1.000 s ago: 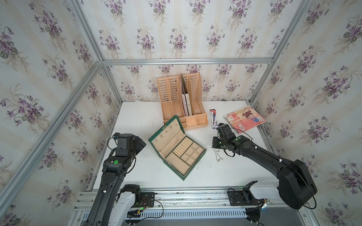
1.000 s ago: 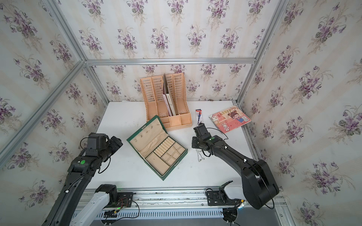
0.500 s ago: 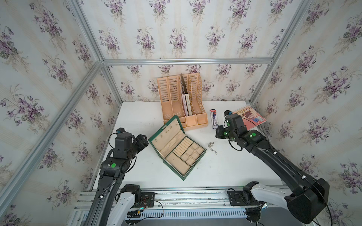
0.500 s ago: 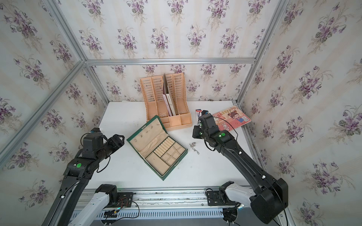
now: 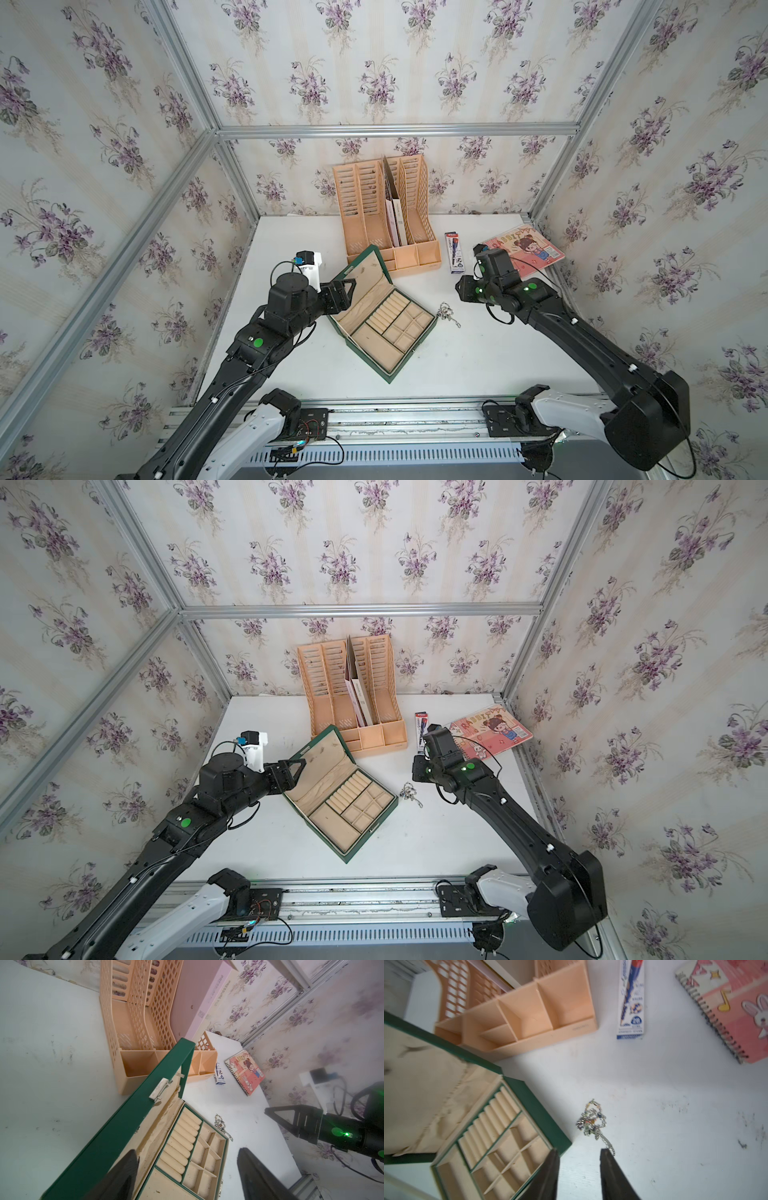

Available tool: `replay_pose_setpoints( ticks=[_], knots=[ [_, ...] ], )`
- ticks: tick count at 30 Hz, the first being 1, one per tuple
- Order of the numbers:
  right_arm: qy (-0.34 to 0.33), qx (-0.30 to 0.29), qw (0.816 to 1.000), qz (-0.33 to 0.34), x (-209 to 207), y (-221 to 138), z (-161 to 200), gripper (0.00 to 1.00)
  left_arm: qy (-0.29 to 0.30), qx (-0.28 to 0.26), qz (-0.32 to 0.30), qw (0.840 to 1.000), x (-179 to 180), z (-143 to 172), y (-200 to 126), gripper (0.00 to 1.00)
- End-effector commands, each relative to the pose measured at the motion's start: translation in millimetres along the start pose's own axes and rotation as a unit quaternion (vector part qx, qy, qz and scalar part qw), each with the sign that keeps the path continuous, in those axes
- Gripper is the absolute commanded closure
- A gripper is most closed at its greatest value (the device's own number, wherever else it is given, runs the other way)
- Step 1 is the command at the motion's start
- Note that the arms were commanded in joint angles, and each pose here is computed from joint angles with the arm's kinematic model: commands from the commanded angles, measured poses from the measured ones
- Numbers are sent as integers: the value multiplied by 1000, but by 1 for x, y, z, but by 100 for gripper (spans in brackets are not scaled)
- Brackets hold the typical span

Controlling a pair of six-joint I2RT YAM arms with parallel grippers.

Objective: Put jewelry chain into jewelry box
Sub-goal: Pick up the necklace from the center of the board.

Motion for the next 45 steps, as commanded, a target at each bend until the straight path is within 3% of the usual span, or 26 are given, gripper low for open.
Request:
replay_pose_setpoints(
  ticks=[1, 5, 13, 30, 33, 34, 36, 45],
  knots=[
    [39, 26, 999, -18, -1, 31, 12, 58, -2, -4, -47, 999, 13, 0, 2, 22],
    [71, 77, 994, -36, -1, 67, 35, 57, -4, -9, -60, 998, 20, 5, -3, 22],
    [94, 80, 992, 6, 1, 101, 33, 63, -6, -21, -63, 998, 24, 9, -7, 22],
    [26, 110, 988, 103, 8, 144, 47, 72, -6, -25, -80, 996, 32, 14, -15, 22],
    [20, 124, 986, 111, 3, 150, 56, 80, -7, -29, -80, 996, 32, 13, -16, 22],
    [19, 134, 985, 106, 4, 153, 60, 87, -8, -30, -79, 996, 32, 13, -17, 22],
    [20, 134, 986, 101, 4, 152, 62, 100, -9, -32, -78, 996, 31, 13, -18, 22],
    [20, 32, 997, 71, 14, 94, 22, 100, -7, -39, -68, 997, 24, 5, -25, 22]
  ],
)
Point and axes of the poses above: each gripper's point midway between its finger pads, its own y axis out along the fingers, its own x axis along the line the jaws close on, z = x × y, the point moved 4 cm from there along -y, back along the fingers, and after that the axes turned 2 degrees about y, right-handed, at the moved point
